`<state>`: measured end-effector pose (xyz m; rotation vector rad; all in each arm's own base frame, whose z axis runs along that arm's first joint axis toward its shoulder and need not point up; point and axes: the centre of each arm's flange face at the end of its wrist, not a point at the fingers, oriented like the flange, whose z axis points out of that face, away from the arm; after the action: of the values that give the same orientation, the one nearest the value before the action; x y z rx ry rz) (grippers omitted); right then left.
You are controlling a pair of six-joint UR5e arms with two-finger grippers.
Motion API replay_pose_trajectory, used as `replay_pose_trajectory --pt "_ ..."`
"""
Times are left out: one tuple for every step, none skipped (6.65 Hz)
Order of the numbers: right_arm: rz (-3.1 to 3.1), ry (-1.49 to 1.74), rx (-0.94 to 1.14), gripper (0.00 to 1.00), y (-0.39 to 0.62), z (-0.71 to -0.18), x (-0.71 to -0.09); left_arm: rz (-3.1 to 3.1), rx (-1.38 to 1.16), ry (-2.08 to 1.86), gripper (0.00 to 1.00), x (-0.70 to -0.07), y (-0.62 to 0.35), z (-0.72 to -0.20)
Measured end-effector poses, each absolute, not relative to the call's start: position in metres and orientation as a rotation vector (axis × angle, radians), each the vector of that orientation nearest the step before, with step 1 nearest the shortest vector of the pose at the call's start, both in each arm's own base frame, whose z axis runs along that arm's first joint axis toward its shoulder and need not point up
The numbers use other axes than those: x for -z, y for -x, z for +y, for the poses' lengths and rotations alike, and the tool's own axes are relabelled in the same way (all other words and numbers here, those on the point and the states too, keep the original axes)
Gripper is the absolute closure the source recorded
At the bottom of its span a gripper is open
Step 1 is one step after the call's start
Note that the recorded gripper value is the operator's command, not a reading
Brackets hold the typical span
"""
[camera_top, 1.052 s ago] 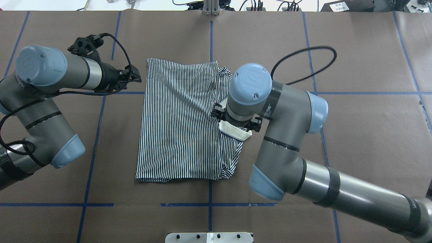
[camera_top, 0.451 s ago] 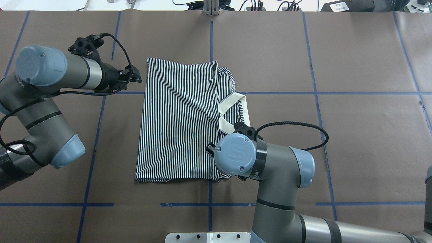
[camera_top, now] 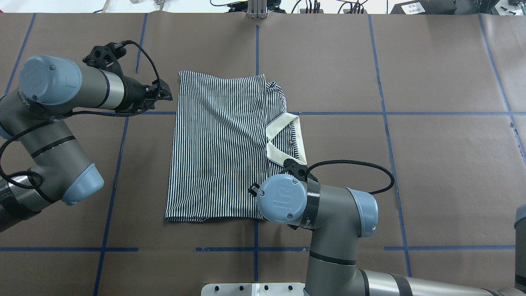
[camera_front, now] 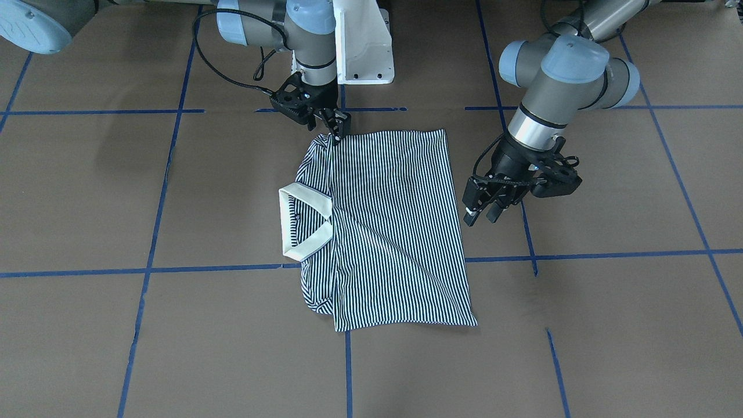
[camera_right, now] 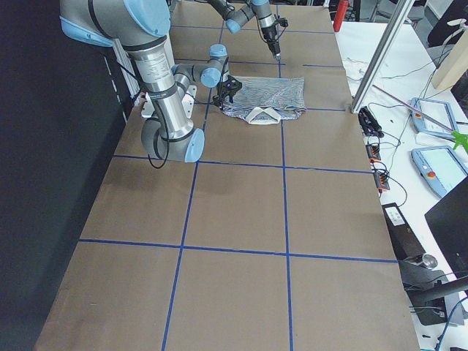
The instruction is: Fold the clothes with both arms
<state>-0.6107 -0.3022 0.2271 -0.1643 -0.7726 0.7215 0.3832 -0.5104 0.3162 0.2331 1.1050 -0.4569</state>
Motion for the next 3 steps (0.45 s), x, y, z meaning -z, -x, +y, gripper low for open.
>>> replay_pose_trajectory --pt "-0.775 0.164 -0.727 0.24 0.6155 -0.3056 -0.232 1.106 0.456 -0.233 0.38 -0.3157 -0.3835 -0.51" --pt "-0.778 0.166 -0.729 0.45 0.6185 -0.3064 -0.2341 1.107 0.456 -0.233 0.38 -0.3154 -0.3837 -0.5098" --pt "-0.779 0.17 -0.731 0.99 0.6199 -0.3053 -0.2349 1.108 0.458 -0.231 0.38 -0.3148 -0.3838 -0.5096"
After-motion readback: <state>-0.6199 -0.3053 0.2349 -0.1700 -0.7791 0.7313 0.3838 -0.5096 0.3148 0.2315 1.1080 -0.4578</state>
